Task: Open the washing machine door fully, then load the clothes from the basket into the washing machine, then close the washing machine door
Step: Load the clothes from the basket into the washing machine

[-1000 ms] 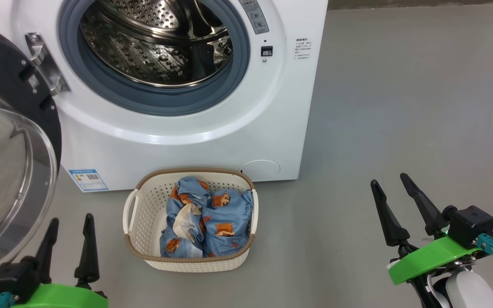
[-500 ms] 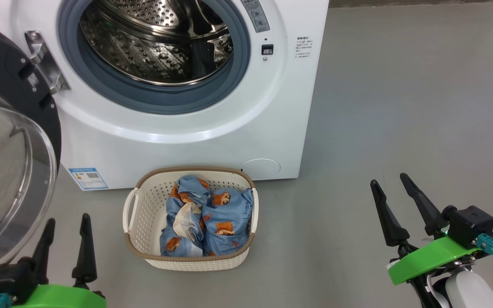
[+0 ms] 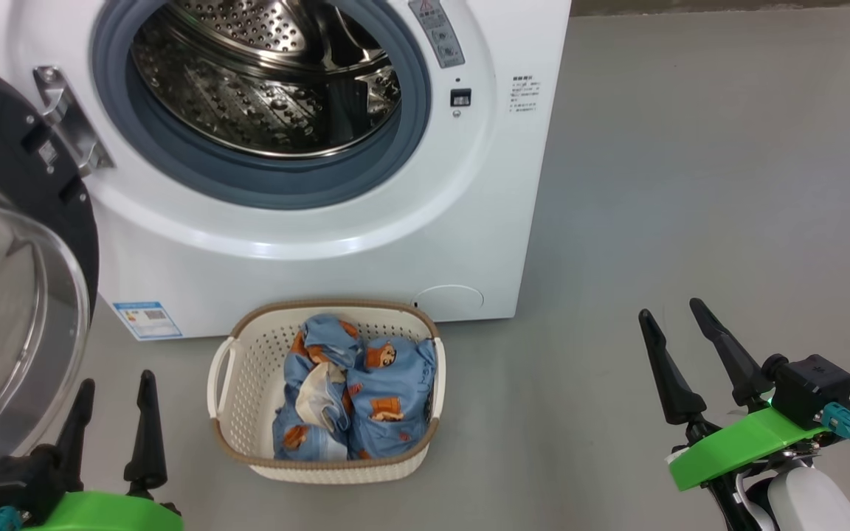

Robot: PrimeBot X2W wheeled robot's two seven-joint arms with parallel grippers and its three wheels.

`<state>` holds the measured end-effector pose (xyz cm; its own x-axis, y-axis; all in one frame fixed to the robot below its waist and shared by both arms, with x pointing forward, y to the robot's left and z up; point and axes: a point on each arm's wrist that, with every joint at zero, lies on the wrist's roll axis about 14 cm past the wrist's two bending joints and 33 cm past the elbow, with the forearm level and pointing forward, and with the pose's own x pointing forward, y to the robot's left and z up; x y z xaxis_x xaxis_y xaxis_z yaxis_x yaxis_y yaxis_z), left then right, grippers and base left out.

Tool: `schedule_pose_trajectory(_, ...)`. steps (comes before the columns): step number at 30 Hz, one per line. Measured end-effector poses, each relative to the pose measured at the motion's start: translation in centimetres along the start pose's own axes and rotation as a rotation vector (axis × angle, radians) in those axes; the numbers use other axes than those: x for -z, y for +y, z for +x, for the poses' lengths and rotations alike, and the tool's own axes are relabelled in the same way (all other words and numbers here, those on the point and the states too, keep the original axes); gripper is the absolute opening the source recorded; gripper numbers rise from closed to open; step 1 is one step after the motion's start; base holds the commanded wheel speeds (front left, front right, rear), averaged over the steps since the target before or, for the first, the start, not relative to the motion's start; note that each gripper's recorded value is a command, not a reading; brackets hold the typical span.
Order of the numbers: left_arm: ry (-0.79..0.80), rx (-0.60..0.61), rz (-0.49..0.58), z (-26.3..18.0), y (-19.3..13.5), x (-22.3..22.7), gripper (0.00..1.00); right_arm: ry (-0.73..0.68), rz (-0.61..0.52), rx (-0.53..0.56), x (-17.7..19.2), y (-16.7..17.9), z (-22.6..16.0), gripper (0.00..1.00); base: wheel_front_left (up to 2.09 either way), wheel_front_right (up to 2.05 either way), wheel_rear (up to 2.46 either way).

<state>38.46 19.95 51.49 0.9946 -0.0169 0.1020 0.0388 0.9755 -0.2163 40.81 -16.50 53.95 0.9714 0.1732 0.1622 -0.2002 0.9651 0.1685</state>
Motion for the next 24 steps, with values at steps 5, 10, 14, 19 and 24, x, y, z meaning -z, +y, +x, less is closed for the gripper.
schedule_pose_trajectory(5, 0.002, -0.005, -0.002, -0.02, 0.14, 0.08, 1.00, 0.003, 0.001, -0.001, 0.11, 0.02, 0.06, 1.00, 1.18, -1.18, 0.00)
schedule_pose_trajectory(10, 0.004, -0.013, -0.004, -0.06, 0.38, 0.17, 1.00, 0.002, 0.001, 0.000, 0.10, -0.03, 0.11, 1.00, 1.17, -1.17, 0.00)
schedule_pose_trajectory(14, 0.006, -0.017, -0.005, -0.10, 0.50, 0.24, 1.00, 0.002, 0.002, 0.000, 0.13, 0.00, 0.15, 1.00, 1.17, -1.17, 0.00)
schedule_pose_trajectory(19, 0.009, -0.025, -0.003, -0.15, 0.76, 0.33, 1.00, 0.004, 0.004, -0.002, 0.22, 0.08, 0.21, 1.00, 1.15, -1.15, 0.00)
schedule_pose_trajectory(24, 0.008, -0.021, -0.005, -0.08, 0.78, 0.31, 1.00, 0.007, 0.007, -0.004, 0.39, 0.17, 0.30, 1.00, 0.81, -0.81, 0.00)
